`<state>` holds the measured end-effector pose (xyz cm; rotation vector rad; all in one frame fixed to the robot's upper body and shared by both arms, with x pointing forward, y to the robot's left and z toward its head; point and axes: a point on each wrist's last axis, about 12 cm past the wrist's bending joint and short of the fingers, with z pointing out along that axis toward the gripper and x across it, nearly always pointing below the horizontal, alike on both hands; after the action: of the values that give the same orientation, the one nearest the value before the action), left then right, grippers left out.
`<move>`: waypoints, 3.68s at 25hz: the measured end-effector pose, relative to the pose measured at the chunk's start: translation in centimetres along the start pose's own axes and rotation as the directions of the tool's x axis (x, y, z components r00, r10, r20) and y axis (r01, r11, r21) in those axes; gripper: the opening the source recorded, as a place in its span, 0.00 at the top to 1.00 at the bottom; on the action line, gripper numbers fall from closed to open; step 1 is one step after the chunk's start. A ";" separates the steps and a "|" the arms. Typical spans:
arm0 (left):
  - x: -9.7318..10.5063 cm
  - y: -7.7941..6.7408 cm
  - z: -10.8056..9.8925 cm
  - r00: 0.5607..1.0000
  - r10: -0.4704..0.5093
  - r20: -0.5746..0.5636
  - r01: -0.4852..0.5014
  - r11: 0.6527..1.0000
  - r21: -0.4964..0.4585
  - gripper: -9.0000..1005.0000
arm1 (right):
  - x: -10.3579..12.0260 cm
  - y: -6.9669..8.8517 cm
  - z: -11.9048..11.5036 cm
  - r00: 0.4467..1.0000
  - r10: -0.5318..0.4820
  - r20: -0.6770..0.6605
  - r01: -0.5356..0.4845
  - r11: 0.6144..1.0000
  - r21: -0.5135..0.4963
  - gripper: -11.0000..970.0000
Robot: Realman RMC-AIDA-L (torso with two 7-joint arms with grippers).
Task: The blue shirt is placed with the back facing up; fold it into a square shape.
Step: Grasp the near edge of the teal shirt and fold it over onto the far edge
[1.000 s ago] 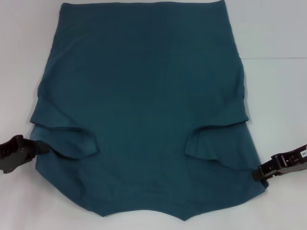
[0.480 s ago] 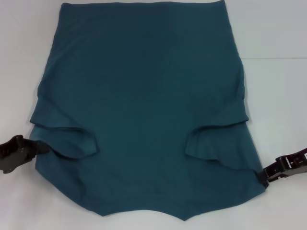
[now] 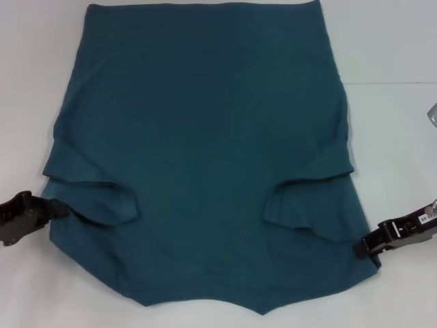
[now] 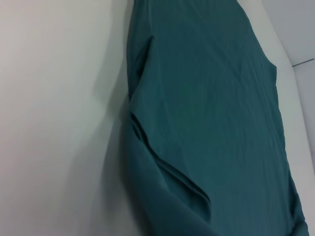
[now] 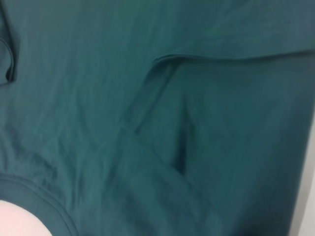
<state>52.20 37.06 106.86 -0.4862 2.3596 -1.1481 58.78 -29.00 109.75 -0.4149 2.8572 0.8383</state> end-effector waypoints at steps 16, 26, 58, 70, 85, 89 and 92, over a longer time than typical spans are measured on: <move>-0.3 -0.1 -0.1 1.000 0.001 0.010 -0.001 1.000 0.002 0.98 | -0.8 1.4 0.9 0.999 -0.038 -0.015 0.038 0.999 -0.020 0.64; -0.3 -0.1 -0.1 1.000 0.000 0.012 0.000 1.000 0.003 0.98 | -0.7 1.6 1.0 0.997 -0.066 -0.042 0.066 0.998 -0.004 0.79; 3.8 1.5 -4.9 0.984 0.051 -0.170 -0.050 0.999 0.013 0.98 | 4.2 0.6 -1.2 0.990 -0.045 -0.131 0.021 0.984 -0.176 0.96; 3.4 0.0 -3.6 0.963 0.092 -0.253 -0.076 0.995 0.070 0.98 | 3.9 -0.7 -2.4 1.000 0.008 0.027 -0.002 0.980 -0.201 0.95; -5.5 -7.1 4.6 0.991 0.123 -0.058 -0.124 0.992 -0.002 0.98 | -3.0 -0.1 -3.1 0.892 0.105 0.440 -0.036 0.986 -0.162 0.94; -6.8 -8.1 6.8 0.988 0.156 0.000 -0.155 0.985 -0.070 0.98 | -5.2 0.5 -2.6 0.868 0.066 0.493 -0.028 0.996 -0.084 0.94; -7.3 -8.3 8.0 0.982 0.177 0.068 -0.168 0.978 -0.124 0.98 | -6.7 0.6 -2.1 0.845 0.032 0.534 -0.037 0.999 -0.001 0.94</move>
<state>63.55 30.73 111.07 -0.3504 2.3584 -0.8994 64.84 -28.16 113.17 -0.0992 2.3492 0.7933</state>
